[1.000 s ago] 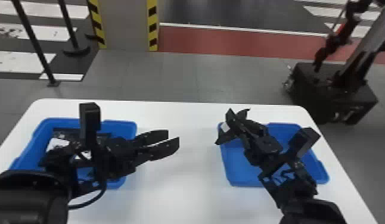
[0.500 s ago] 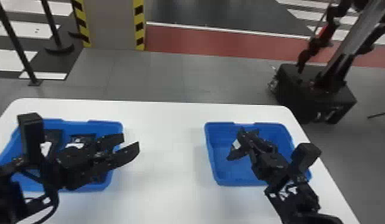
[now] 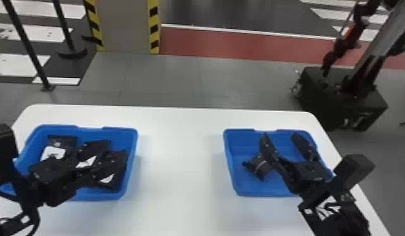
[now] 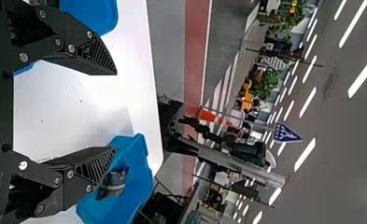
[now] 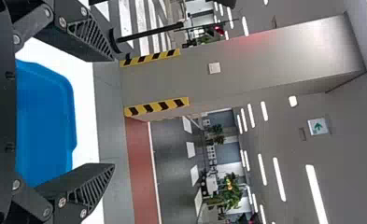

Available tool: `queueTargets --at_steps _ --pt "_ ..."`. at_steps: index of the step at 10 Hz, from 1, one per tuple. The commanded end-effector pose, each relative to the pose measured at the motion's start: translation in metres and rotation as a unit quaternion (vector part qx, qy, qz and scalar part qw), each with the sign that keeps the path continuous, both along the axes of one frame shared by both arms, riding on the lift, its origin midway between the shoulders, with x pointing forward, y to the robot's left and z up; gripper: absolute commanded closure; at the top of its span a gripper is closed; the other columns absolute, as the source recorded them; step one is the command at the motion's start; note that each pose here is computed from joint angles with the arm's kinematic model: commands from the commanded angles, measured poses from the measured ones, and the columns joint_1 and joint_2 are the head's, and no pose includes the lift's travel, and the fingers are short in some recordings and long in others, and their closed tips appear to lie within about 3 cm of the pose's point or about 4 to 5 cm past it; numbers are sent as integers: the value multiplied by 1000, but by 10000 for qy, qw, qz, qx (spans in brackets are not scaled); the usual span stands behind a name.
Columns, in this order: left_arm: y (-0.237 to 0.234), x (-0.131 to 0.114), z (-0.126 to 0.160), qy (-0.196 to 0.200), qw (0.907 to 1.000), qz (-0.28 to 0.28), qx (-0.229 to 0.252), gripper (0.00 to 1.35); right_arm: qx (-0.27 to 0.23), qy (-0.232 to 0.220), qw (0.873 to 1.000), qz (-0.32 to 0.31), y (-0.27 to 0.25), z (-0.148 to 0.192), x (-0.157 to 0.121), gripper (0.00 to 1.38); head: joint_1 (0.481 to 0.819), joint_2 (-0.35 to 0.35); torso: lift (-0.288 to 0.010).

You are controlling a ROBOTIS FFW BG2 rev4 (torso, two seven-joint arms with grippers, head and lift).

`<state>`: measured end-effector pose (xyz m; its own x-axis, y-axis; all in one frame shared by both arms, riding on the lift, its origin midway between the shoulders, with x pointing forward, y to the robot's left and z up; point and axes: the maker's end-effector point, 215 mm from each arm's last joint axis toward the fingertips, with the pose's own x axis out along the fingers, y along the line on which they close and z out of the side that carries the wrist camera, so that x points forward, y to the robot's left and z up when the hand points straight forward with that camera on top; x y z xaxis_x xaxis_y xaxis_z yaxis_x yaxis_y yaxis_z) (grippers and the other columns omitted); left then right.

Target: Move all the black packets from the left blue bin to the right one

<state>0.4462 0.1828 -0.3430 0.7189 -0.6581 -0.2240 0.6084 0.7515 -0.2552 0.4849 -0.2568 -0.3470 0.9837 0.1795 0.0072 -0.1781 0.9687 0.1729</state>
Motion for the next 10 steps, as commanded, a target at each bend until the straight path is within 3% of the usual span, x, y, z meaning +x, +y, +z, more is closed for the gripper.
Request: queueTargets --at_steps 1,3,6,8,10 --pt "41 -2 -4 -56 9989 413 230 502 49 -210 9997 85 13 27 -19 116 695 -101 -110" --pt "96 -6 -14 24 9937 956 587 502 196 -311 9986 387 33 48 -42 117 695 -32 -110" --pt "165 -9 -42 622 9760 1731 1166 498 353 -268 9958 800 62 62 -64 139 695 135 -110" --pt "176 -2 -51 725 9701 1928 1287 502 479 -234 9942 936 73 62 -65 154 695 191 -110" --pt "175 14 -87 1100 9695 1867 1143 496 551 -216 9932 999 77 61 -66 160 695 227 -110"
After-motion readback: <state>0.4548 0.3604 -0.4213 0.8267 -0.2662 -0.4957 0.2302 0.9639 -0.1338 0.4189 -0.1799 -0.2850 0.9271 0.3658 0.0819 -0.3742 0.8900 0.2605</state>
